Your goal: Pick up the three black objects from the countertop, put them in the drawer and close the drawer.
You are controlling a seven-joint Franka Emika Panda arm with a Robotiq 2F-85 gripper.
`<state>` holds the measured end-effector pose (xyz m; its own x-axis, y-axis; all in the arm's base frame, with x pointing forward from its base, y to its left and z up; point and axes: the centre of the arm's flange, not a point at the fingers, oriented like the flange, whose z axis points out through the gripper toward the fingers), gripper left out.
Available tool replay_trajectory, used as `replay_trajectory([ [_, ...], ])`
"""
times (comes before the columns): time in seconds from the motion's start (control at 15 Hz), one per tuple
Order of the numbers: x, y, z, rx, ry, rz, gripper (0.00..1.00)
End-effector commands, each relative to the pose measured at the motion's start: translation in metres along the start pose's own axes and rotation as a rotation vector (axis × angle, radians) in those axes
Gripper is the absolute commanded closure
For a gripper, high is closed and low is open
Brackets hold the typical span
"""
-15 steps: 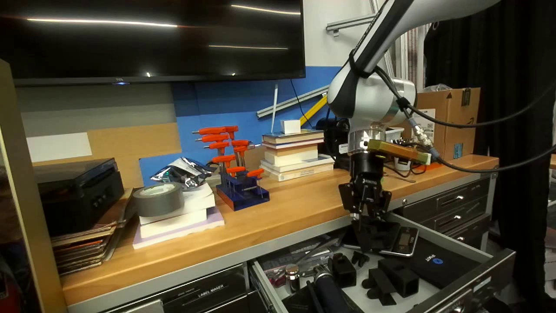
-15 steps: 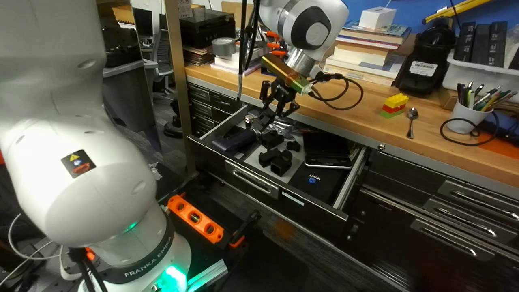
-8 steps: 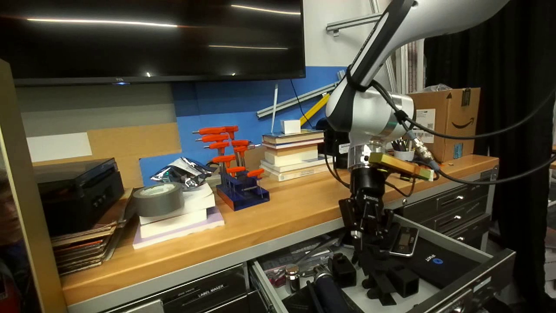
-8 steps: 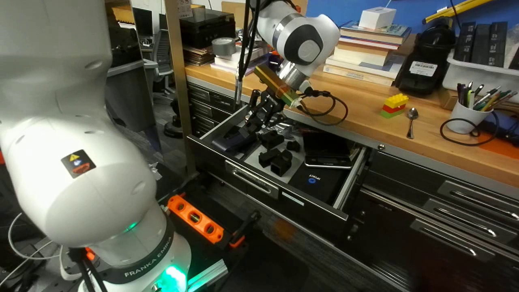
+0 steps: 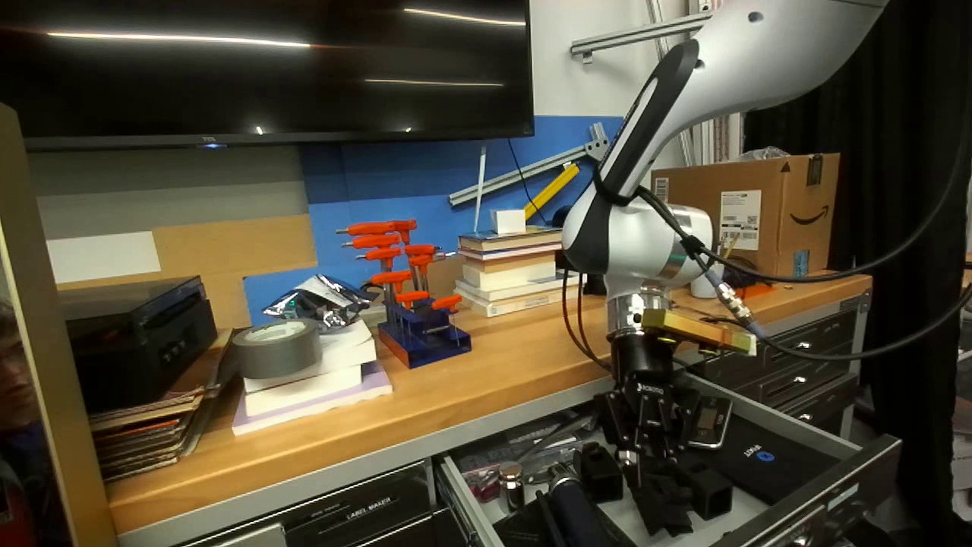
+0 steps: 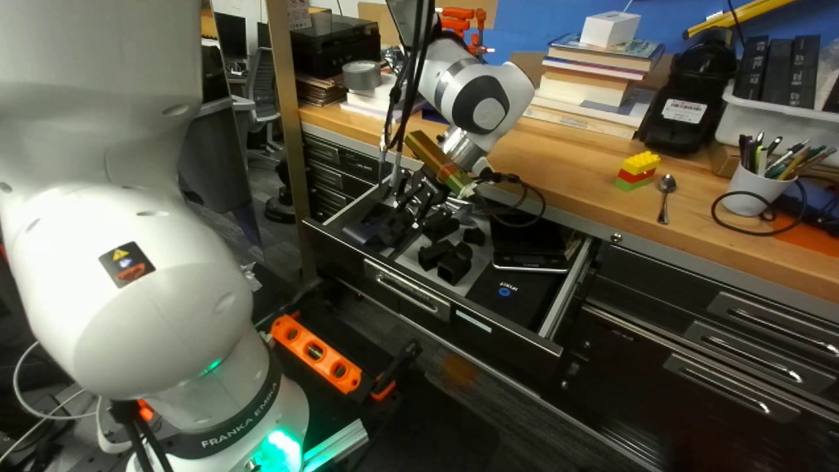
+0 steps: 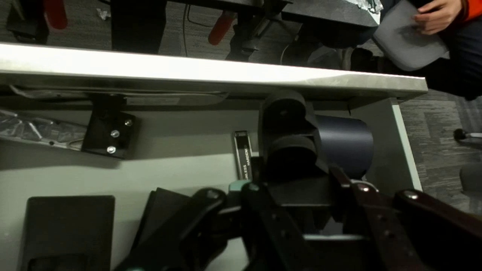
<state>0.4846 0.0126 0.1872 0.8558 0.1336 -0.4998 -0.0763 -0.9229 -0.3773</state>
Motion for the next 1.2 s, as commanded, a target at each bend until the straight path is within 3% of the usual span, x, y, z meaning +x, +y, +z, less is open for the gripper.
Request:
replay_trajectory([
  [0.0, 0.011, -0.004, 0.009, -0.036, -0.014, -0.01, 0.76],
  [0.33, 0.019, -0.003, 0.018, -0.064, -0.04, -0.016, 0.75],
  [0.4, 0.02, -0.002, 0.019, -0.07, -0.045, -0.011, 0.36],
  [0.53, 0.02, 0.0, 0.02, -0.077, -0.047, -0.002, 0.31],
  [0.8, 0.02, 0.001, 0.017, -0.088, -0.045, 0.013, 0.01],
  [1.0, 0.005, 0.002, -0.001, -0.136, -0.005, 0.064, 0.0],
  [1.13, -0.015, 0.004, -0.021, -0.192, 0.039, 0.163, 0.0],
])
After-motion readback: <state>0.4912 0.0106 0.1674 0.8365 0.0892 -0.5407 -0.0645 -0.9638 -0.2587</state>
